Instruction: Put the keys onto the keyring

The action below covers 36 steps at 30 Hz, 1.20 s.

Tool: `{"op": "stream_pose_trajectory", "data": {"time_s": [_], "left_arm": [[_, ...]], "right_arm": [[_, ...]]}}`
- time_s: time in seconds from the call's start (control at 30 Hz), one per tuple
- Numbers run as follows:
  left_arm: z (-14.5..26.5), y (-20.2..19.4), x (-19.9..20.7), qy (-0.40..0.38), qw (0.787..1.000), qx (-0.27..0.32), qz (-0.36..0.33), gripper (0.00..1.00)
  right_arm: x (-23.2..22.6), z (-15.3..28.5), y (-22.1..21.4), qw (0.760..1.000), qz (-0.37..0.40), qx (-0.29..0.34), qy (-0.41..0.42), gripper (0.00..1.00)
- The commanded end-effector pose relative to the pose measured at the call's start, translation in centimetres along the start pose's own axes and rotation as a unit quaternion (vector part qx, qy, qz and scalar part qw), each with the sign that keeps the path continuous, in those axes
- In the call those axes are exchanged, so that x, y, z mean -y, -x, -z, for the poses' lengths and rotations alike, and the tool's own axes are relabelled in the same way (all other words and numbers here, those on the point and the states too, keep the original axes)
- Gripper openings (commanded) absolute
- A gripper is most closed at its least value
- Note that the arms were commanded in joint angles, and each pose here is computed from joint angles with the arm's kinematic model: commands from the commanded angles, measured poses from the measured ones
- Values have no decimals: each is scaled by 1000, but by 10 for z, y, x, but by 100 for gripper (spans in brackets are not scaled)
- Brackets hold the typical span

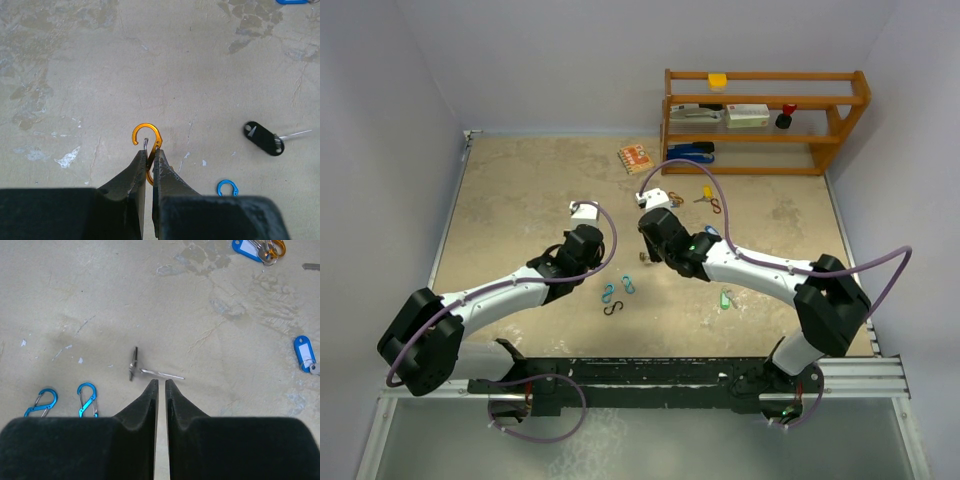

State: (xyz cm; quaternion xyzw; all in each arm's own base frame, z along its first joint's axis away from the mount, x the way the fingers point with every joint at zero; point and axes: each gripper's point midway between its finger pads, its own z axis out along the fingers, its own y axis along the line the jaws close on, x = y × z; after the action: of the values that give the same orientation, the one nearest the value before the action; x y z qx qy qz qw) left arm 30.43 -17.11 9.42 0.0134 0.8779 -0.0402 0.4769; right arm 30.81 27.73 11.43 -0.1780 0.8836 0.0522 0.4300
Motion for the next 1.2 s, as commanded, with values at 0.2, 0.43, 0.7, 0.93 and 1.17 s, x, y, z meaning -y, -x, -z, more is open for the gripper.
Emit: {"op": "stream_pose_trajectory", "data": {"time_s": [0.2, 0.43, 0.7, 0.93, 1.17], "left_arm": [[-1, 16, 3, -4, 1000, 22, 18, 0], [-1, 15, 3, -3, 1000, 22, 20, 0], [2, 17, -3, 8, 999, 28, 19, 0], [3, 17, -6, 13, 999, 28, 16, 0], [3, 17, -6, 13, 999, 28, 16, 0]], "right_arm": [[5, -4, 3, 1000, -5, -1, -20, 26], [-11, -23, -21, 999, 11, -50, 2, 58], [-27, -43, -17, 998, 14, -48, 23, 55], [-25, -60, -13, 998, 7, -55, 24, 52], [-19, -71, -14, 998, -10, -56, 35, 47]]}}
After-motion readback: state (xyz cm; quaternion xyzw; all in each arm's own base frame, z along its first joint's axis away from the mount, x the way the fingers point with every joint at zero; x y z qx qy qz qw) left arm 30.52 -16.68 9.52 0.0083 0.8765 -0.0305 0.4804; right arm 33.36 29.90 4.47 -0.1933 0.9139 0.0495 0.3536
